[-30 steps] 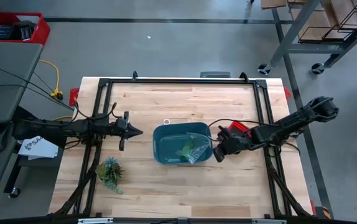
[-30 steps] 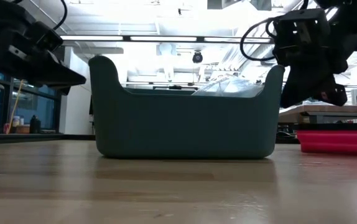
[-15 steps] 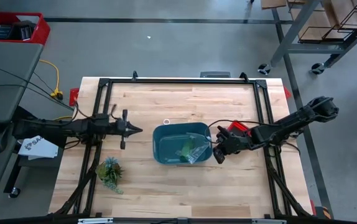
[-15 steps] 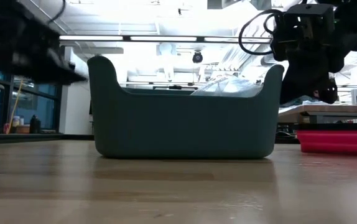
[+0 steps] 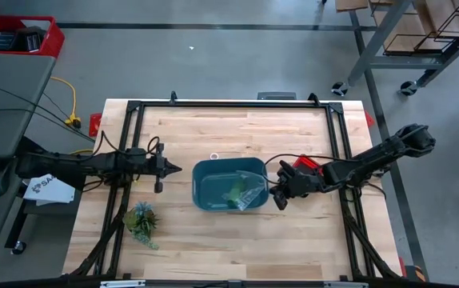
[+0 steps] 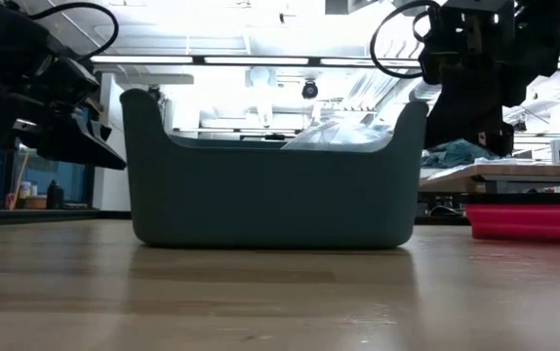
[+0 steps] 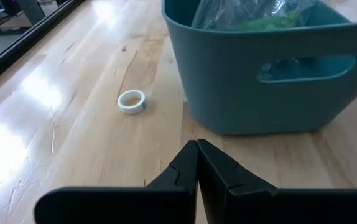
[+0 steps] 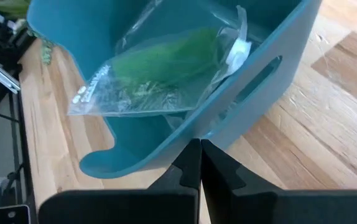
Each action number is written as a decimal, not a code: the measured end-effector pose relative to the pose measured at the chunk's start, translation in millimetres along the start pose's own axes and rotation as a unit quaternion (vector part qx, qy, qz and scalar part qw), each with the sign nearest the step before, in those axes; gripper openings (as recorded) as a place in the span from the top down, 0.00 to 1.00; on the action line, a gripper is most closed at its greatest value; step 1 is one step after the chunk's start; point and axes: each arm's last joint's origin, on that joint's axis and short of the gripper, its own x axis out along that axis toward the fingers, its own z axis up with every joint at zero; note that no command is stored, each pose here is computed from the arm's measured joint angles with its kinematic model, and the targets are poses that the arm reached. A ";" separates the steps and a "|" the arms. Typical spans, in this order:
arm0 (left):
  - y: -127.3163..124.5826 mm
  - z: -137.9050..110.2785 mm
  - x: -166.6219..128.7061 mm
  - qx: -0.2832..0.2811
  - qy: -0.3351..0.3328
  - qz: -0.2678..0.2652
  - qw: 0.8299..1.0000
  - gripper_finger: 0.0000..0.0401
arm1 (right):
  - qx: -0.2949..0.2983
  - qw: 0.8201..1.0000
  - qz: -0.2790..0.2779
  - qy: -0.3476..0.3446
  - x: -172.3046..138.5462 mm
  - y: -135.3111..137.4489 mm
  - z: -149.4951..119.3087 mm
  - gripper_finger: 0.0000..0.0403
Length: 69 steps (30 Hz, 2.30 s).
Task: Roll bandage
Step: Move the blue bin to the center of the table, then return to Home Position
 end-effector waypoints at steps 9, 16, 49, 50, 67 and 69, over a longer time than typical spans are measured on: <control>0.0 11.7 -14.6 -0.011 -0.116 0.003 0.993 1.00 | 0.010 1.000 0.021 -0.005 -0.2 3.7 1.6 1.00; 2.8 29.6 -36.0 -0.018 -0.259 0.018 0.965 1.00 | -0.026 0.999 0.033 -0.021 0.1 5.9 5.2 1.00; 2.8 31.2 -36.0 -0.019 -0.265 0.020 0.964 1.00 | -0.142 0.933 0.181 -0.278 -42.9 -80.4 -6.7 1.00; 2.8 31.1 -36.0 -0.019 -0.264 0.020 0.964 1.00 | -0.156 0.935 0.174 -0.266 -40.6 -85.5 -6.9 1.00; 2.7 30.4 -35.5 -0.019 -0.260 0.019 0.965 1.00 | -0.240 0.963 0.100 -0.074 -20.0 -138.2 -28.7 1.00; 2.7 30.4 -35.5 -0.019 -0.260 0.019 0.965 1.00 | -0.230 0.966 0.091 -0.081 -20.0 -137.8 -28.5 1.00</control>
